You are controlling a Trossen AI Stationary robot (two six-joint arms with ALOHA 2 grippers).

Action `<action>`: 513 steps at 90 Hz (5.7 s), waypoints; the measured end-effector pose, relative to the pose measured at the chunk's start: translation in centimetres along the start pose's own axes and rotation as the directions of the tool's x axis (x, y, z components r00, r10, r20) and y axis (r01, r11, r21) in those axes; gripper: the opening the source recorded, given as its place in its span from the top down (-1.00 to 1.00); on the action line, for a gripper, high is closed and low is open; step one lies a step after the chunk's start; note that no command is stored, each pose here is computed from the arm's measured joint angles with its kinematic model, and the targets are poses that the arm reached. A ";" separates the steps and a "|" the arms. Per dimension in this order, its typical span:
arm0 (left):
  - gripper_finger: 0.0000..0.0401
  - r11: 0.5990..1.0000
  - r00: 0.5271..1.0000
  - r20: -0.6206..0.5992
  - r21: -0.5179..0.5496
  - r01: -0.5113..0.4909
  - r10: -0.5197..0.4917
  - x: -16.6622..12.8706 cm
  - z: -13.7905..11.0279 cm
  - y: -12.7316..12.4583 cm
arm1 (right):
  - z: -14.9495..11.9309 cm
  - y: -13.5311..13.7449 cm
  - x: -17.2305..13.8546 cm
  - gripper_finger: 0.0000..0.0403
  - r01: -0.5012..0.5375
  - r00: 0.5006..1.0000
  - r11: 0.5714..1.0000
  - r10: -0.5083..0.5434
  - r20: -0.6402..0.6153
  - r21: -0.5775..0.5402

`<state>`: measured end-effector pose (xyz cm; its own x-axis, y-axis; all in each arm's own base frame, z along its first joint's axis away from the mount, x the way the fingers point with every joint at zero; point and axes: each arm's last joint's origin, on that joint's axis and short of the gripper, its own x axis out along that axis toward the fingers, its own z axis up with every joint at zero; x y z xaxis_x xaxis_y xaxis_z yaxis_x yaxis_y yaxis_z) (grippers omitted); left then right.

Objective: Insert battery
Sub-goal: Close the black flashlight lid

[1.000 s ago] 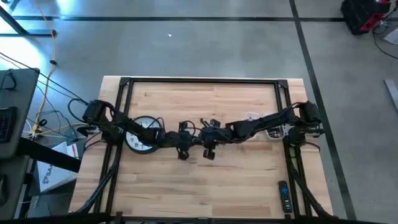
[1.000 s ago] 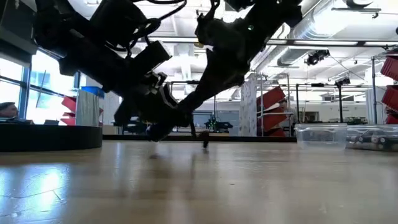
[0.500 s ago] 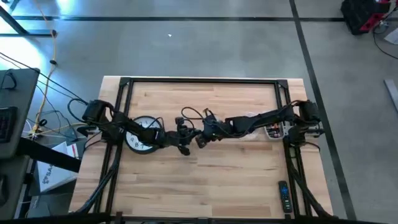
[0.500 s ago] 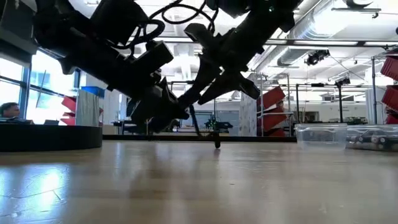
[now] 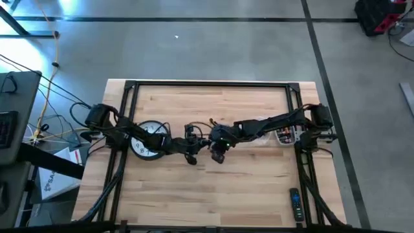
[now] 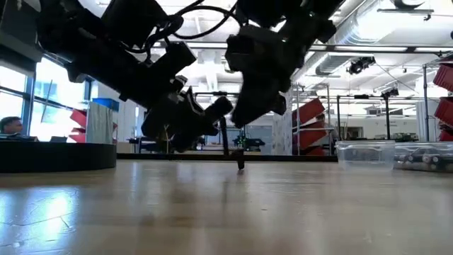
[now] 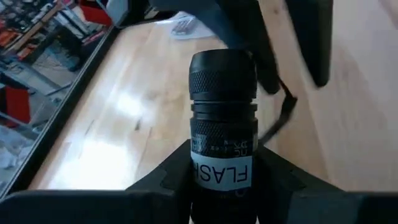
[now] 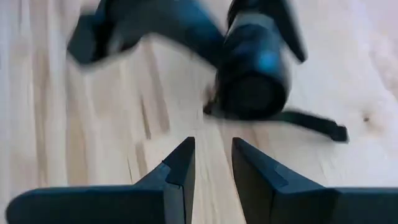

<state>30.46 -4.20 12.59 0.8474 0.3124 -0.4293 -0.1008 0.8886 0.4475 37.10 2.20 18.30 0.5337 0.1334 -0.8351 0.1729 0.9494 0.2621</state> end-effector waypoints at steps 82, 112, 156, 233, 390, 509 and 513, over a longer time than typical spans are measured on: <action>0.50 0.895 0.901 0.146 -0.132 0.426 -0.408 1.1 -0.5 0.6 | -1.1 9.7 -0.5 0.64 0.207 0.916 0.075 -0.364 0.166 -0.975; 0.50 0.896 0.902 0.144 -0.129 0.424 -0.407 1.1 -0.5 0.6 | -1.0 10.2 -0.4 0.39 0.228 0.900 0.008 -0.382 0.207 -0.974; 0.50 0.897 0.903 0.142 -0.125 0.423 -0.406 1.1 -0.5 0.6 | -0.7 8.2 0.0 0.35 0.224 0.880 0.021 -0.434 0.193 -0.974; 0.50 0.902 0.908 0.138 -0.126 0.413 -0.396 1.2 -0.5 0.6 | -0.5 8.9 0.2 0.34 0.214 0.928 0.047 -0.322 0.187 -0.976; 0.51 0.995 0.995 0.026 0.012 0.096 -0.096 0.7 -0.6 -0.1 | 1.3 5.0 1.2 0.57 0.397 0.906 0.636 -0.389 0.169 -0.662; 0.51 0.885 0.891 -0.038 0.141 -0.443 0.452 -1.1 0.6 -0.8 | 6.4 -3.0 -5.1 0.46 0.082 0.960 0.986 -0.117 0.253 0.142; 0.51 0.906 0.911 -0.028 0.127 -0.404 0.411 -0.9 0.6 -0.8 | 6.4 -2.7 -5.7 0.41 0.096 0.958 0.989 -0.123 0.260 0.113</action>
<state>30.04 -5.35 13.09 0.7163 0.6590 -0.2295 -0.3674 0.6357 0.6789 38.86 -2.95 25.45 0.7051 -0.0630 -0.7063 0.3163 0.9194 0.2337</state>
